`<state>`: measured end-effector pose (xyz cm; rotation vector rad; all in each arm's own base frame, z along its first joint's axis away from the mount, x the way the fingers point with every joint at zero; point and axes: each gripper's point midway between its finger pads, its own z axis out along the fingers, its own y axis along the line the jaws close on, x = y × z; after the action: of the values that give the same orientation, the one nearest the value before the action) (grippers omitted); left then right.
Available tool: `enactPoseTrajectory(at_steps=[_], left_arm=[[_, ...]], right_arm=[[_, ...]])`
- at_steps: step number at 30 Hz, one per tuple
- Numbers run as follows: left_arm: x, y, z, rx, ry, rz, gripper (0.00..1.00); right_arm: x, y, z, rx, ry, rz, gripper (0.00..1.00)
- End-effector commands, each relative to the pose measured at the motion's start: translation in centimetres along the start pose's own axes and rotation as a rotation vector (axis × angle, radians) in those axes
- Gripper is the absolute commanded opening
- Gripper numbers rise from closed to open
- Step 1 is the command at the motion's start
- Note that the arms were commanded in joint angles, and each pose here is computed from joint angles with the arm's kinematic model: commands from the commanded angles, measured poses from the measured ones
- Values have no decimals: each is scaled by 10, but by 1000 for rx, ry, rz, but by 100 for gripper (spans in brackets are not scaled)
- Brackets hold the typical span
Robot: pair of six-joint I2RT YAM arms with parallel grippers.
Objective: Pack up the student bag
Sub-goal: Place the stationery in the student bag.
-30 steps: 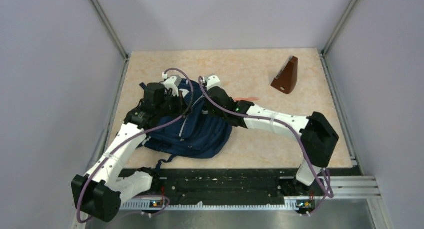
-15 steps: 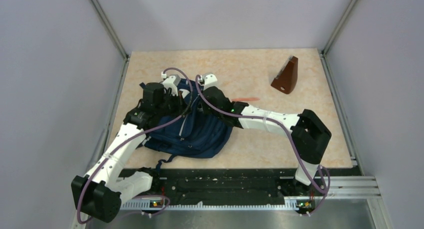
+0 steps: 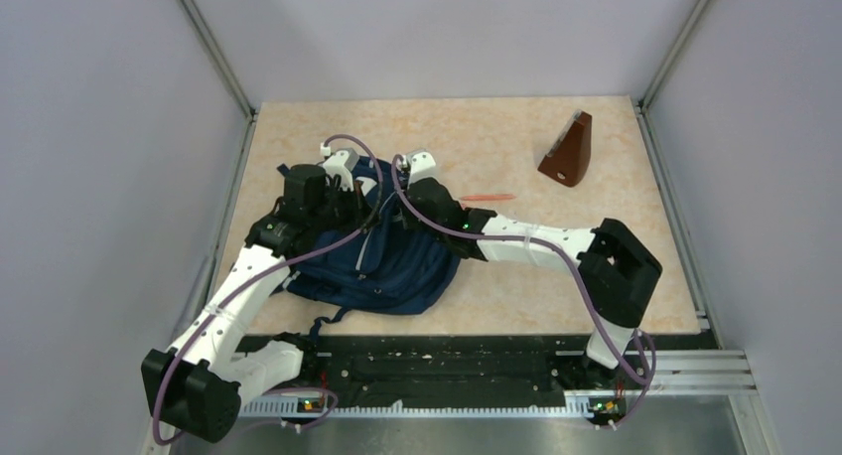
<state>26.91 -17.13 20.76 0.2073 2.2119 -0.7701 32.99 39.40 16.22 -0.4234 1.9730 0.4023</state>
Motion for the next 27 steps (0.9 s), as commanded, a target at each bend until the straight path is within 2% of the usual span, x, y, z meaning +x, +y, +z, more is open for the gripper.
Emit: enactPoseTrajectory(at_steps=[1,8,11,14,20,27], left_arm=[[-25,-16,-9,58,-106,56,0],[-24,-9,-7,22,-102,59,0],[-24,-6,-6,3,-97,62,0],[-24,-6,-7,5,-98,64,0],[-23,-7,-7,11,-94,64,0],[-23,-8,-7,13,-96,65,0]], right_arm=[[-36,-1,-22,-40,-124,5,38],[-29,-29,-65,-15,-129,-33,44],[-22,-64,-84,91,-103,2,48],[5,-105,-96,181,-21,41,52],[55,-173,-108,296,101,161,56],[103,-199,-117,360,169,384,56]])
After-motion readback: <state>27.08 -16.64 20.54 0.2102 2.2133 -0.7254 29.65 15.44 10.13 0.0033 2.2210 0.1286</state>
